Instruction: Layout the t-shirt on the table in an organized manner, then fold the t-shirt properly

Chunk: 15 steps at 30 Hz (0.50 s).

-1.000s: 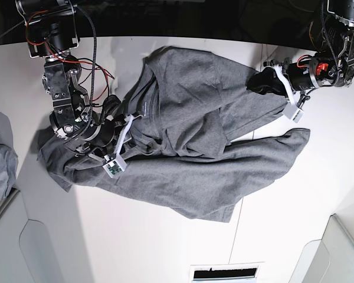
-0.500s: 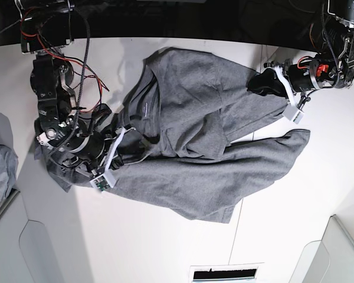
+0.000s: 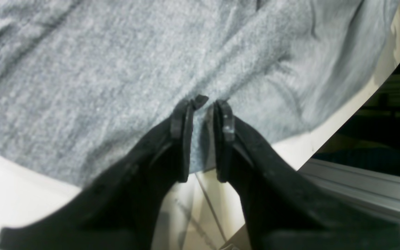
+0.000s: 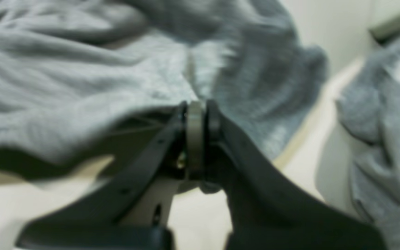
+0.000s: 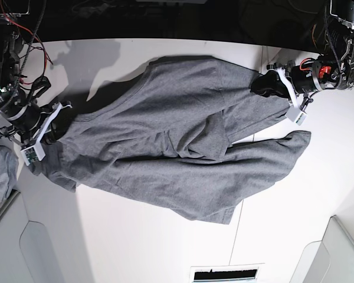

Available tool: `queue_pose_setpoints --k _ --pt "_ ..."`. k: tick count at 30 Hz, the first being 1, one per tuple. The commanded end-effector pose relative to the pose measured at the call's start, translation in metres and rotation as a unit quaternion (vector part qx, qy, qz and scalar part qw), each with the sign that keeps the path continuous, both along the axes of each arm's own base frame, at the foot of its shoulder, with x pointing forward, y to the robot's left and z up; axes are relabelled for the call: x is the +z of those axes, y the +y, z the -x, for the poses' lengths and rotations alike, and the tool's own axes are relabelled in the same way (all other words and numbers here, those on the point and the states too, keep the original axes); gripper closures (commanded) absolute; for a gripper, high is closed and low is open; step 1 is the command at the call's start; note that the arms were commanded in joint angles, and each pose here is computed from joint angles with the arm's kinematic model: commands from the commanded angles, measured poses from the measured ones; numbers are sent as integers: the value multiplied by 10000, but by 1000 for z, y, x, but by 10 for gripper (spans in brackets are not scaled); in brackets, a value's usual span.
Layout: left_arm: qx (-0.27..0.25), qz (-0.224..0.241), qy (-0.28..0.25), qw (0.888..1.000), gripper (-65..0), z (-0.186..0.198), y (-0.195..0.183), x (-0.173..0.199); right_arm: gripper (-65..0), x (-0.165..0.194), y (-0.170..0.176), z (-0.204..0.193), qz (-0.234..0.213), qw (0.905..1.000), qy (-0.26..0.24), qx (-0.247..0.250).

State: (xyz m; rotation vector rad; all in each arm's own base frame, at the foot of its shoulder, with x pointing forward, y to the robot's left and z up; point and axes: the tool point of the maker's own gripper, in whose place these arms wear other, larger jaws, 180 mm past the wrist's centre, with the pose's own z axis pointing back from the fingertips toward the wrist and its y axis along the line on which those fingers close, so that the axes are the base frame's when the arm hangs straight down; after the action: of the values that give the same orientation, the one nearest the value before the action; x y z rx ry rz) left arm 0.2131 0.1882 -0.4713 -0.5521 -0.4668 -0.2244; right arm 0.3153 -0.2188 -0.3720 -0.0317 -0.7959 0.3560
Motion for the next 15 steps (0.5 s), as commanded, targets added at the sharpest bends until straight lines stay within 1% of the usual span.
queue_pose_setpoints --k 1,2,3,4,7,10,13,15 --pt "-34 -342 192 9992 -154 4 15 -5 -153 17 -4 -10 -116 9995 -305 -53" --pt "-33 -328 205 9992 -154 4 15 -5 -234 19 -6 -10 -222 9991 -335 -113" --pt "-34 -323 212 9992 -154 4 14 -5 -294 21 -7 -11 -301 9987 -373 -164" --pt "-33 -316 217 9993 -154 5 14 -5 -327 24 -9 -12 -378 9982 -411 -211" --pt "-64 -265 289 9992 -154 6 13 -3 -330 34 -14 -17 -697 9948 -599 -440" --pt "-119 -48 293 9995 -154 3 9 12 -330 44 -11 -25 -1002 9895 -846 -604" --pt "-296 73 41 9995 -154 -7 6 37 -330 45 1 -29 -1195 9868 -905 -621" --pt "-490 39 -237 9985 -154 -16 2 55 -330 43 10 -31 -1359 9844 -914 -642"
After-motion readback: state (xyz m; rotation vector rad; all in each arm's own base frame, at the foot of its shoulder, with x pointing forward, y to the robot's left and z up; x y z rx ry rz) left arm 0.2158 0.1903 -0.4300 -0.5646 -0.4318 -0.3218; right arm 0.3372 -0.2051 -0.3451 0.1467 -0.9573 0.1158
